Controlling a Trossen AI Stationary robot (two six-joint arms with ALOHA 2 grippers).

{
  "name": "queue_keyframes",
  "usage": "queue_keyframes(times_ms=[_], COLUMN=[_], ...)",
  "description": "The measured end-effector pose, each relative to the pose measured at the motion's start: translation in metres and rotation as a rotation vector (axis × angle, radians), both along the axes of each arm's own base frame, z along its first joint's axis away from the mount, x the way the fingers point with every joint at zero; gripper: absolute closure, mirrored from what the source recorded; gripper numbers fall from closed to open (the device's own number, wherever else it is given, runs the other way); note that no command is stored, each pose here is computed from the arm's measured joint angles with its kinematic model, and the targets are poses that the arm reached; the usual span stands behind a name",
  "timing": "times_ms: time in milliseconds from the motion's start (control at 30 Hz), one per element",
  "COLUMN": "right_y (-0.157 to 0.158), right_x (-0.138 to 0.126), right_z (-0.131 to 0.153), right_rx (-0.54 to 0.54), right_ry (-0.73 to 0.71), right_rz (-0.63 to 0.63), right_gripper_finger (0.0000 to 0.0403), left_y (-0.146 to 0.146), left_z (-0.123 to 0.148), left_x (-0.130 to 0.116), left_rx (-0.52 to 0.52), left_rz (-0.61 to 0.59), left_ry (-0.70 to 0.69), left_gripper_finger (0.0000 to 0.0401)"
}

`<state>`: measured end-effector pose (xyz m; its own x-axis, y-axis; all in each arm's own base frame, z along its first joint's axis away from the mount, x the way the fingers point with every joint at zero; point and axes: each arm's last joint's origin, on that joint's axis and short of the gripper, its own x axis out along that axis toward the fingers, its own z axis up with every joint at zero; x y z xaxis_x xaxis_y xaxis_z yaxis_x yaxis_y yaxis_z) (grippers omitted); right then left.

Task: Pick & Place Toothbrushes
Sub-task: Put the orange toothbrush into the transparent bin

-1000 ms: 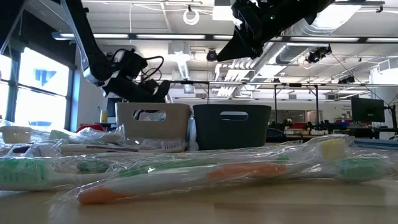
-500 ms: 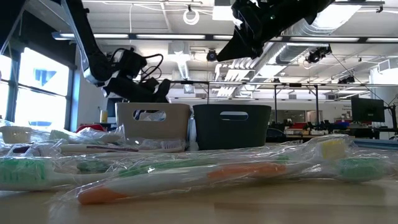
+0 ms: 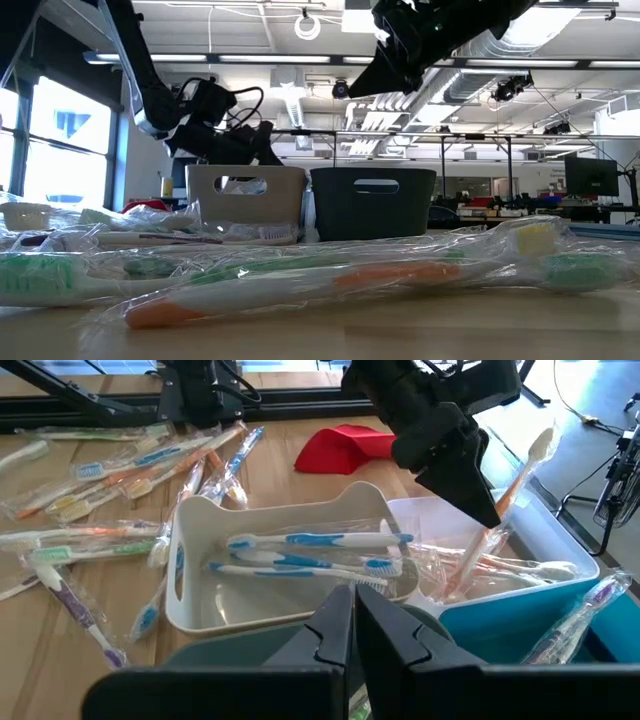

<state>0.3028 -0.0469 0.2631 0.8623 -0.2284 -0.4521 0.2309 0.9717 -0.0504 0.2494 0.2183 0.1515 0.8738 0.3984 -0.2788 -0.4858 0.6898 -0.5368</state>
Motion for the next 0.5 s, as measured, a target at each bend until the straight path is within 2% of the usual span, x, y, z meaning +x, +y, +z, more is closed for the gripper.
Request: queue_keyframes(times_ms=[267, 500], right_y=[-0.0001, -0.0001], right_x=[0.0001, 0.0001], right_z=[0.0001, 0.0001], right_rx=[0.0, 0.0], right_ry=[-0.002, -0.002], right_rz=[0.0, 0.0], right_gripper_finger=[0.0394, 0.0394], left_y=[0.0028, 0.003], left_z=[0.0005, -0.0004], left_x=[-0.0014, -0.0018], left_rx=[0.002, -0.003], left_rz=[0.107, 0.117], left_ry=[0.001, 0.01], left_gripper_finger=[0.0185, 0.0185])
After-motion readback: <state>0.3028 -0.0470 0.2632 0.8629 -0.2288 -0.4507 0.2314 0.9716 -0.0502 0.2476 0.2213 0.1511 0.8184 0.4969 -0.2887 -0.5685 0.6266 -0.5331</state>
